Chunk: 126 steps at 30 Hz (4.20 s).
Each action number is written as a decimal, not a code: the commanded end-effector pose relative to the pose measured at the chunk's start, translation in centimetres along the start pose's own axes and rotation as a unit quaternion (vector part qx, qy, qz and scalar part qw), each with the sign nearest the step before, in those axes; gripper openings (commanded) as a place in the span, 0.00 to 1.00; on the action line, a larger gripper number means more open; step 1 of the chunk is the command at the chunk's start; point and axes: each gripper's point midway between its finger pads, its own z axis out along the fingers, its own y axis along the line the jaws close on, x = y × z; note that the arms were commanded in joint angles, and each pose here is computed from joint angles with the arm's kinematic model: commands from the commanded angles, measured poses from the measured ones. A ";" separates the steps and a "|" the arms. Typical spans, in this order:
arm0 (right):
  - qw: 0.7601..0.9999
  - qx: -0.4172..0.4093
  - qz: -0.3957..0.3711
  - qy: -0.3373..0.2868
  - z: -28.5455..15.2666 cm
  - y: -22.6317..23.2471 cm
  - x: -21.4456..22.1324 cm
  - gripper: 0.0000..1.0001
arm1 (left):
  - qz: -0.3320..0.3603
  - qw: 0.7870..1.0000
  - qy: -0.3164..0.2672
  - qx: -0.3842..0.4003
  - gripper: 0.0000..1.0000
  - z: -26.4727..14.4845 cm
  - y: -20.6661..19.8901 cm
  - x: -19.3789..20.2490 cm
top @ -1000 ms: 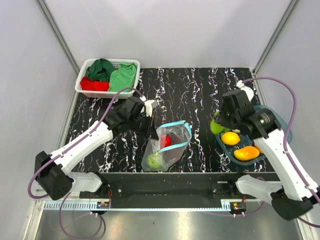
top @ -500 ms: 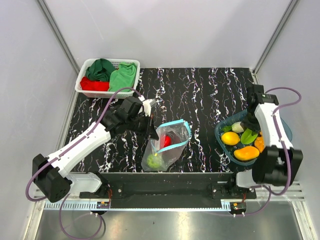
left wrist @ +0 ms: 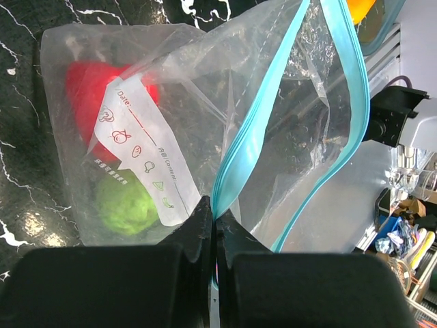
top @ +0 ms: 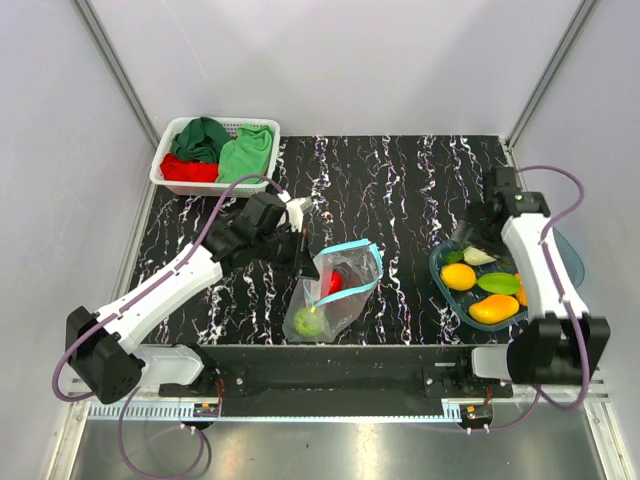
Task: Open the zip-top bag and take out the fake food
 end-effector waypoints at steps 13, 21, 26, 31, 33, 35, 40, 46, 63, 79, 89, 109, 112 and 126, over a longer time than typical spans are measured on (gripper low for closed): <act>0.902 -0.396 -0.174 -0.001 -19.2 16.9 12.7 0.97 | -0.008 0.999 -0.002 0.035 0.00 0.6 -1.4 -0.9; 0.891 -0.431 -0.138 0.036 -18.1 23.5 15.1 0.63 | -0.004 0.999 -0.016 0.044 0.00 0.0 -2.7 -1.8; 0.902 -0.403 -0.126 0.094 -15.5 24.6 17.2 0.39 | -0.004 0.998 -0.048 0.044 0.00 -1.0 -3.7 -2.8; 0.905 -0.393 -0.110 0.119 -13.1 24.9 18.8 0.30 | 0.012 0.994 -0.084 0.072 0.00 -1.4 -6.6 -5.2; 0.904 -0.395 -0.106 0.127 -12.7 25.1 19.2 0.30 | 0.021 0.991 -0.094 0.088 0.00 -1.5 -8.0 -5.6; 0.903 -0.394 -0.101 0.135 -11.9 25.4 19.7 0.30 | 0.028 0.989 -0.101 0.106 0.00 -1.7 -9.2 -5.8; 0.907 -0.385 -0.108 0.133 -10.8 25.6 19.9 0.30 | 0.028 0.986 -0.075 0.149 0.00 -0.6 -11.5 -5.0; 0.936 -0.327 -0.077 0.103 -8.6 22.0 18.2 0.36 | -0.003 0.978 -0.063 0.199 0.00 0.4 -13.4 -5.1; 0.950 -0.267 -0.127 0.104 -1.4 22.9 20.3 0.64 | -0.057 0.987 -0.088 0.121 0.00 2.7 -5.2 -2.6; 0.918 -0.351 -0.169 0.078 2.4 27.4 21.8 0.94 | -0.056 0.989 -0.063 0.124 0.00 2.6 -4.7 -1.2; 0.927 -0.320 -0.167 0.101 1.0 25.8 21.7 0.46 | -0.042 0.991 -0.062 0.113 0.00 2.1 -4.0 -1.0; 0.940 -0.315 -0.015 0.132 -10.6 23.9 17.3 0.41 | 0.005 0.994 0.001 0.112 0.00 2.9 -7.0 -1.0; 0.940 -0.309 0.015 0.147 -10.8 24.1 16.6 0.38 | 0.009 0.995 0.014 0.100 0.00 3.9 -7.4 -0.3; 0.938 -0.284 0.135 0.147 -11.3 23.4 14.3 0.33 | 0.034 0.997 0.046 0.059 0.00 5.6 -8.3 0.5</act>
